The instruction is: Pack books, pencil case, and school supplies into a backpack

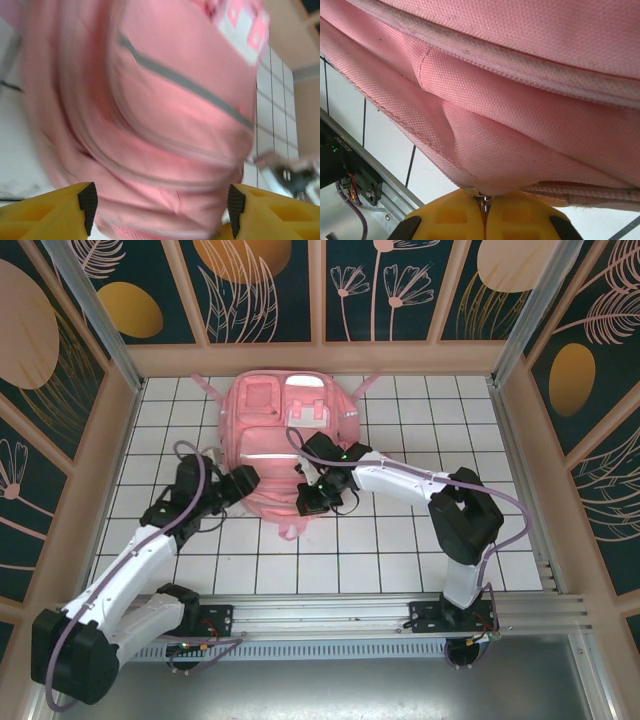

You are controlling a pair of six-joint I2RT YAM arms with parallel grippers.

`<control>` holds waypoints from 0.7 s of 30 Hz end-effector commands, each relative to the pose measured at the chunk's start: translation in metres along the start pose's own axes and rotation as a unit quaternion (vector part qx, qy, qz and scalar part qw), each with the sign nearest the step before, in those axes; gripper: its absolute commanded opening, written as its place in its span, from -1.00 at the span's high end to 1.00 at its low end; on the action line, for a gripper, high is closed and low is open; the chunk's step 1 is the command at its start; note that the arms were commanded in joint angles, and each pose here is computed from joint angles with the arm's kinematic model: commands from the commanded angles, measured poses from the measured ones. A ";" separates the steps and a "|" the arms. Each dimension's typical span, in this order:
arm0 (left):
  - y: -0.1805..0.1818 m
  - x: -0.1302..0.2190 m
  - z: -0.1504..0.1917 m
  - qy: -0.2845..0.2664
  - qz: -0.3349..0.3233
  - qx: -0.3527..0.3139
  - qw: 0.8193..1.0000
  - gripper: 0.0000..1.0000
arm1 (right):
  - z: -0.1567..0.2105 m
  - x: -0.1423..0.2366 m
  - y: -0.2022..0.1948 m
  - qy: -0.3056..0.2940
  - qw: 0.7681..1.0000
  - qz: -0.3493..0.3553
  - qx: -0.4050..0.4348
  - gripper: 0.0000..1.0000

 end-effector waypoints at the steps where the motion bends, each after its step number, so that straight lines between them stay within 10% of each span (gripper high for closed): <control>1: -0.008 -0.020 0.022 0.031 0.012 0.017 0.999 -0.45 | 0.012 -0.003 -0.004 -0.001 1.000 0.022 0.005 1.00; 21: -0.004 -0.080 0.038 0.038 -0.052 -0.053 0.997 -0.09 | 0.029 0.018 -0.015 -0.161 0.987 0.014 0.027 0.54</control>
Point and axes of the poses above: each hand's point on the last joint's axis, 136 mm out from that joint toward the fingers, its own x axis back along the fingers, its own y axis along the line the jaws close on, z = x × y, the point moved 8 cm from there along x, back along the fingers, and after that the axes turned 10 degrees about -x, right-handed, at the moved point
